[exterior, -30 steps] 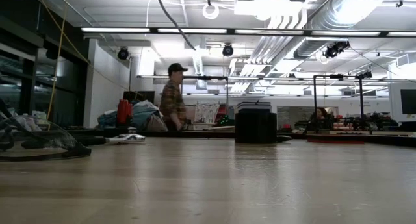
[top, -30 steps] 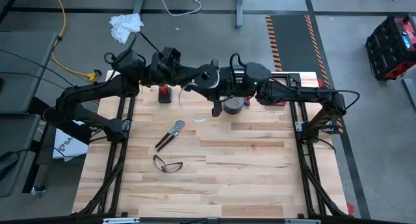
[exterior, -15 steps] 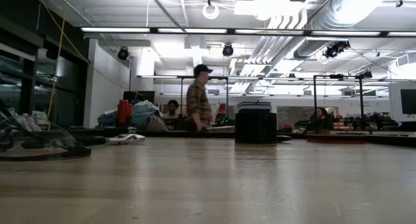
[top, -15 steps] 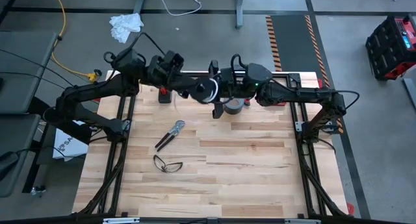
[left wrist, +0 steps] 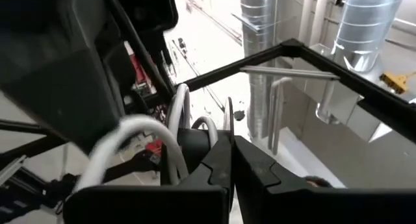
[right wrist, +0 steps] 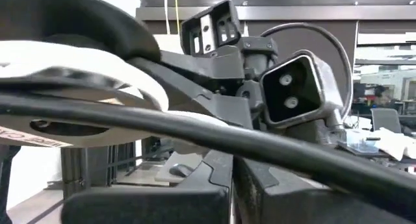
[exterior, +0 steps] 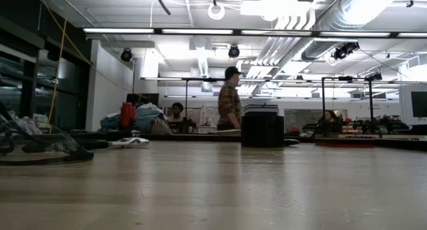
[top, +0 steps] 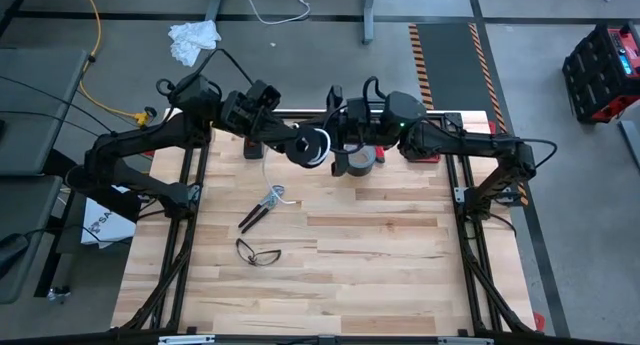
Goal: Coil cords
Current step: Coil the white wire onto the black spool
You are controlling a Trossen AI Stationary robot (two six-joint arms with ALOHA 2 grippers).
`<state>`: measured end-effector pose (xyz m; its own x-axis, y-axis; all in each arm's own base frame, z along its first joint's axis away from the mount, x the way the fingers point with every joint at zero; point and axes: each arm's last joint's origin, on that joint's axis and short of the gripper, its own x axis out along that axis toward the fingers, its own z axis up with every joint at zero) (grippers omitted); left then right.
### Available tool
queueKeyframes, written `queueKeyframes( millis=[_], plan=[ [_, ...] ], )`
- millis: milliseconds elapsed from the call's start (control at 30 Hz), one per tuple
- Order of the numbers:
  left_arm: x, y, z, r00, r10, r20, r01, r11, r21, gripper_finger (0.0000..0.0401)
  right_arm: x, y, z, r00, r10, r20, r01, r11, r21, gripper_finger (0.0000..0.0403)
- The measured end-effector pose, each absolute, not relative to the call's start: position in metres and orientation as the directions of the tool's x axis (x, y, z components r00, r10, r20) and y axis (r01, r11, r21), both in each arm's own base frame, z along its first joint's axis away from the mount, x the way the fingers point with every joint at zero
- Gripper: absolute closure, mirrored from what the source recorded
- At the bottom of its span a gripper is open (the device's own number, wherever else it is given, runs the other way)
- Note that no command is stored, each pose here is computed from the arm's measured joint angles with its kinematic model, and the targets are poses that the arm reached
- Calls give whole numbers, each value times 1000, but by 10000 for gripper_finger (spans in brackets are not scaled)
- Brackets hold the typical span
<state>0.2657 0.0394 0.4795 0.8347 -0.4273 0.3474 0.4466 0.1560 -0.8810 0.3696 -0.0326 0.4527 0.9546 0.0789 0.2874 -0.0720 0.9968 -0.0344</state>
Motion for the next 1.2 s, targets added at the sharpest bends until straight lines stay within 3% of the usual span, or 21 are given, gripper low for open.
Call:
queueKeyframes(
  millis=[567, 800, 933, 1067, 1200],
  plan=[
    [260, 41, 456, 861, -502, 88, 243, 254, -936, 401, 347, -58, 455, 990, -8, 144, 20, 996, -84, 403],
    [259, 39, 451, 804, -592, 44, 238, 255, -937, 401, 337, -65, 439, 994, 75, -83, -79, 996, -49, 403],
    [260, 40, 444, 812, -583, -11, 245, 358, -901, 401, 333, -69, 429, 970, 165, -178, -149, 984, 101, 402],
    [261, 42, 430, 859, -498, -118, 213, 559, -801, 401, 334, -69, 419, 952, 175, -251, -142, 980, 142, 399],
    [259, 45, 414, 890, -363, -277, 106, 756, -646, 401, 333, -68, 418, 947, 191, -257, -139, 968, 208, 363]
  ],
)
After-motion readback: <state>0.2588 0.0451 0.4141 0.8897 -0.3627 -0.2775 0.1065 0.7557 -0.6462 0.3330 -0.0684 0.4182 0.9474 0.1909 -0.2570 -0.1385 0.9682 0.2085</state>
